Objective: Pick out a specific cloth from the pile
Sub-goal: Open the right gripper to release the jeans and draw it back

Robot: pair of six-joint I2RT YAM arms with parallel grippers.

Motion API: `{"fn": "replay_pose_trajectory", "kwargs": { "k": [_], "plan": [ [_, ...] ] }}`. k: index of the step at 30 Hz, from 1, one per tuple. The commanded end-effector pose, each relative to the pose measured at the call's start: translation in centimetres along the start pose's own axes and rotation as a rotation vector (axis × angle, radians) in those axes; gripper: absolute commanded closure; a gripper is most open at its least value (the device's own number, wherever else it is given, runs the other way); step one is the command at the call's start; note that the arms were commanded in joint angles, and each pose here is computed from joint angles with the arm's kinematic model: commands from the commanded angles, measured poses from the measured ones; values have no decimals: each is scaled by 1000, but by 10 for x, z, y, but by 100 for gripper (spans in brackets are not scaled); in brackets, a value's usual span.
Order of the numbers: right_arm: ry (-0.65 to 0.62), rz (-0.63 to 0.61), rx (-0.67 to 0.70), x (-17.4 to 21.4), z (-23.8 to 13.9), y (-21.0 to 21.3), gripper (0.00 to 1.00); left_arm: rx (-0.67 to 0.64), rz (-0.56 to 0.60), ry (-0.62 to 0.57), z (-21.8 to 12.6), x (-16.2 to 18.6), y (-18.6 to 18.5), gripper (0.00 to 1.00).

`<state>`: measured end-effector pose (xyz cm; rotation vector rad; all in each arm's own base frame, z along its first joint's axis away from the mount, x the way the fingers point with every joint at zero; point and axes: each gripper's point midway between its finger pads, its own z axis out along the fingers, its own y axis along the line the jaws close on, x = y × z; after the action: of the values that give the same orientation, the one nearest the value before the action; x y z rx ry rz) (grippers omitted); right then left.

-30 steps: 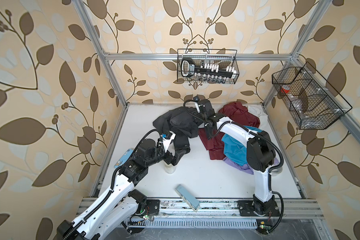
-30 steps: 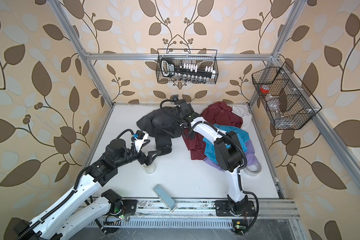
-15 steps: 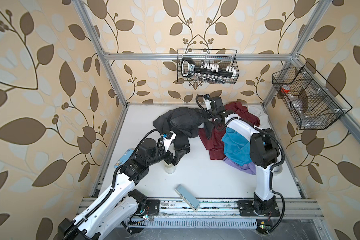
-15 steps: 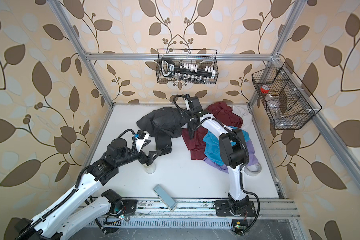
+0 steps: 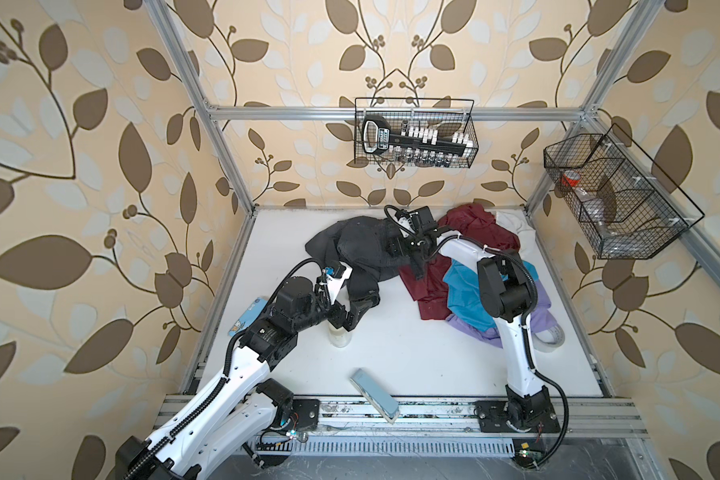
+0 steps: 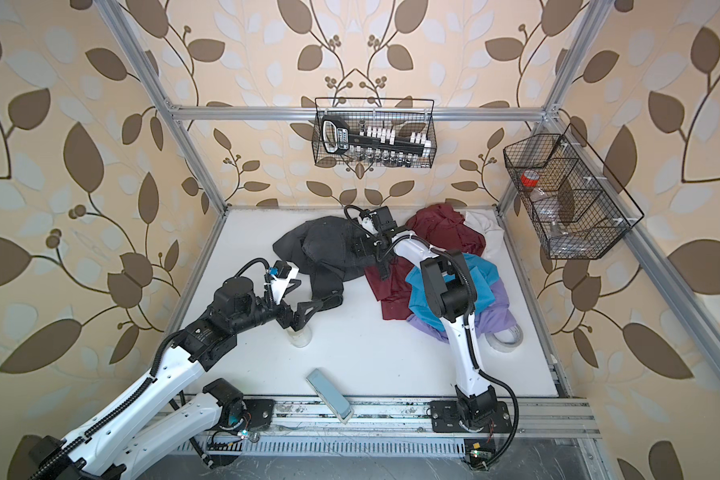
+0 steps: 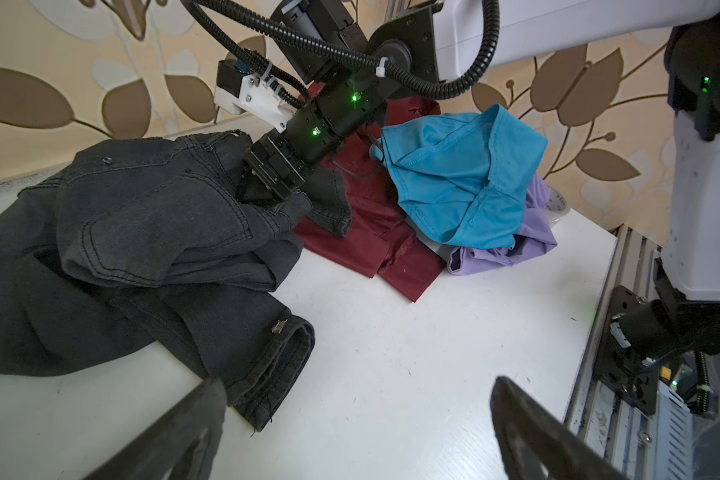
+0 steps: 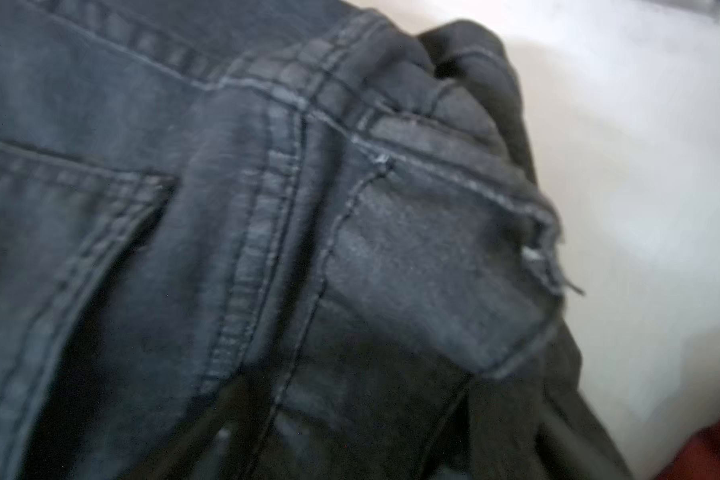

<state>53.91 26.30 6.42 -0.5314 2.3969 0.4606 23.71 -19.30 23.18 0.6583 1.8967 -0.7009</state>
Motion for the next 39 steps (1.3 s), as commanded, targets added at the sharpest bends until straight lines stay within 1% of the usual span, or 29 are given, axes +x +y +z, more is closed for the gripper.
{"fn": "replay_pose_trajectory", "kwargs": {
  "k": [1,2,4,5,6,11,14,17,23,29,30,31,32,33,34,37,39],
  "plan": [
    [17,30,-123,-1,6,25,49,10,24,-11,1,-1,-3,1],
    [7,35,-132,-4,5,27,61,11,24,-11,1,-1,-3,1],
    [-17,35,-146,-12,2,33,76,11,24,-12,0,-2,-3,1],
    [-39,32,-155,-19,-1,38,94,11,24,-14,0,-2,-4,1],
    [-59,30,-162,-25,-4,43,100,9,25,-14,0,-2,-3,1],
    [-139,-5,-255,-56,-19,90,100,8,26,-17,-1,-3,-3,1],
    [-164,-16,-294,-68,-16,119,100,10,25,-19,-1,-3,-4,1],
    [-174,1,-333,-75,-4,140,100,10,28,-24,-2,-4,-4,1],
    [-184,89,-386,-78,28,157,100,5,28,-30,-4,-5,-4,1],
    [-176,165,-441,-66,50,162,100,2,30,-30,-3,-4,-4,1],
    [-171,167,-445,-64,52,162,98,2,30,-31,-4,-5,-4,1],
    [-170,162,-444,-63,53,162,83,2,31,-31,-4,-5,-4,1],
    [-169,153,-442,-63,51,162,72,2,31,-31,-4,-5,-4,1],
    [-172,140,-440,-63,48,162,49,2,32,-32,-4,-5,-4,1],
    [-178,130,-432,-66,42,162,34,2,32,-33,-4,-5,-4,1],
    [-216,94,-399,-76,22,161,15,2,33,-34,-4,-5,-4,1],
    [-242,73,-368,-84,6,158,9,5,34,-34,-4,-6,-5,1]
  ]
}}
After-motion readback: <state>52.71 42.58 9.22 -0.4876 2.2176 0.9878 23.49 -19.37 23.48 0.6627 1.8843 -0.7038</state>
